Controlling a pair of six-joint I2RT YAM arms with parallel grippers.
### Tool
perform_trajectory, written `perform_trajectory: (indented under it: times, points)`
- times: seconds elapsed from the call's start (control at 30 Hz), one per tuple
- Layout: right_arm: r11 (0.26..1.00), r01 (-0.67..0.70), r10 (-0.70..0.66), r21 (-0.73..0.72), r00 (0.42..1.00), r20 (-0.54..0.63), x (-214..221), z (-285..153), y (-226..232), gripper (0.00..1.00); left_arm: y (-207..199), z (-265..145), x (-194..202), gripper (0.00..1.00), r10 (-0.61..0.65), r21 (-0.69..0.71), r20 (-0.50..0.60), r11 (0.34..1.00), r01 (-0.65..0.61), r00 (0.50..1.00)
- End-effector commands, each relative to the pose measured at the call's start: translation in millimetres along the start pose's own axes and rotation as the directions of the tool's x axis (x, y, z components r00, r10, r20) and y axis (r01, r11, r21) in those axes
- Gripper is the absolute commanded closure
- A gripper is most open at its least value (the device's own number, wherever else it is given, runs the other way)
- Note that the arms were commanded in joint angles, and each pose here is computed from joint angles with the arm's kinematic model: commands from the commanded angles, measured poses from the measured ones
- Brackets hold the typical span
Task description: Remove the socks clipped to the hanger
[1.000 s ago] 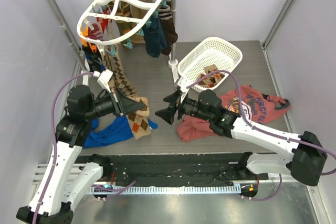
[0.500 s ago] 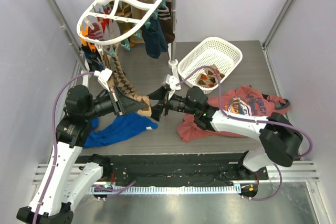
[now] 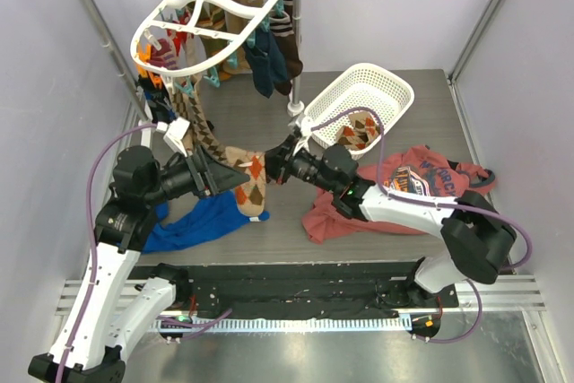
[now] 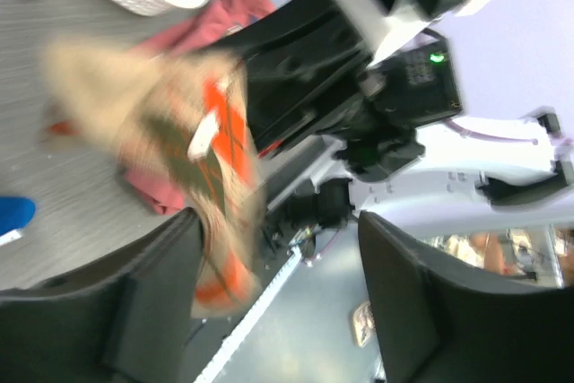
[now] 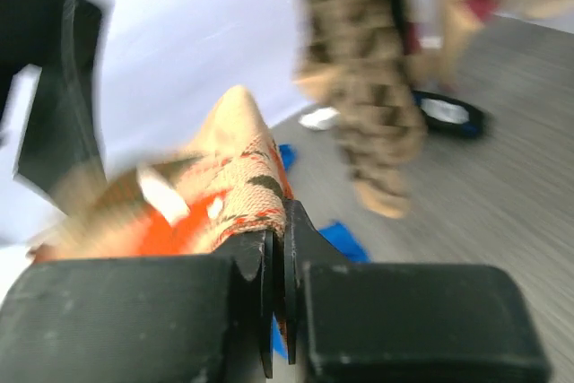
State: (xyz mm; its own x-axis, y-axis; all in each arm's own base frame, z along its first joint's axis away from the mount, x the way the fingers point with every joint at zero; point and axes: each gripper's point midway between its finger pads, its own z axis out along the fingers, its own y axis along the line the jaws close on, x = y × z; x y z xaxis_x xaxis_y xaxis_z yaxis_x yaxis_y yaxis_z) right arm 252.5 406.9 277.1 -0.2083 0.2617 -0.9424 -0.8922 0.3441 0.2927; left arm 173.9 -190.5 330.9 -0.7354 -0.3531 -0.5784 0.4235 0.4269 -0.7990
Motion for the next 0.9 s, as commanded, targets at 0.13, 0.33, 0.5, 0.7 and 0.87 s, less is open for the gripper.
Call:
perform_trajectory:
  times: [0.13, 0.33, 0.5, 0.7, 0.87]
  points:
    - [0.799, -0.192, 0.140, 0.569, 0.981, 0.135, -91, -79, -138, 0.99, 51, -22, -25, 0.09, 0.090, -0.342, 0.166, 0.939, -0.028, 0.982]
    - [0.569, -0.121, 0.062, 0.813, 0.993, 0.105, -134, -147, -214, 0.99, 92, -35, -23, 0.00, 0.102, -0.514, 0.197, 0.858, 0.014, 0.975]
    - [0.398, -0.076, 0.024, 0.914, 0.997, 0.073, -156, -178, -274, 0.96, 105, -36, -23, 0.00, 0.114, -0.551, 0.197, 0.834, 0.014, 0.974]
    - [0.304, -0.114, 0.133, 0.946, 0.988, 0.076, -129, -181, -342, 0.84, 117, -44, -27, 0.00, 0.154, -0.618, 0.201, 0.786, 0.003, 0.968]
    - [0.249, -0.020, 0.300, 0.968, 0.952, -0.057, -83, -175, -376, 0.50, 130, -55, -33, 0.00, 0.191, -0.677, 0.242, 0.735, 0.024, 0.951]
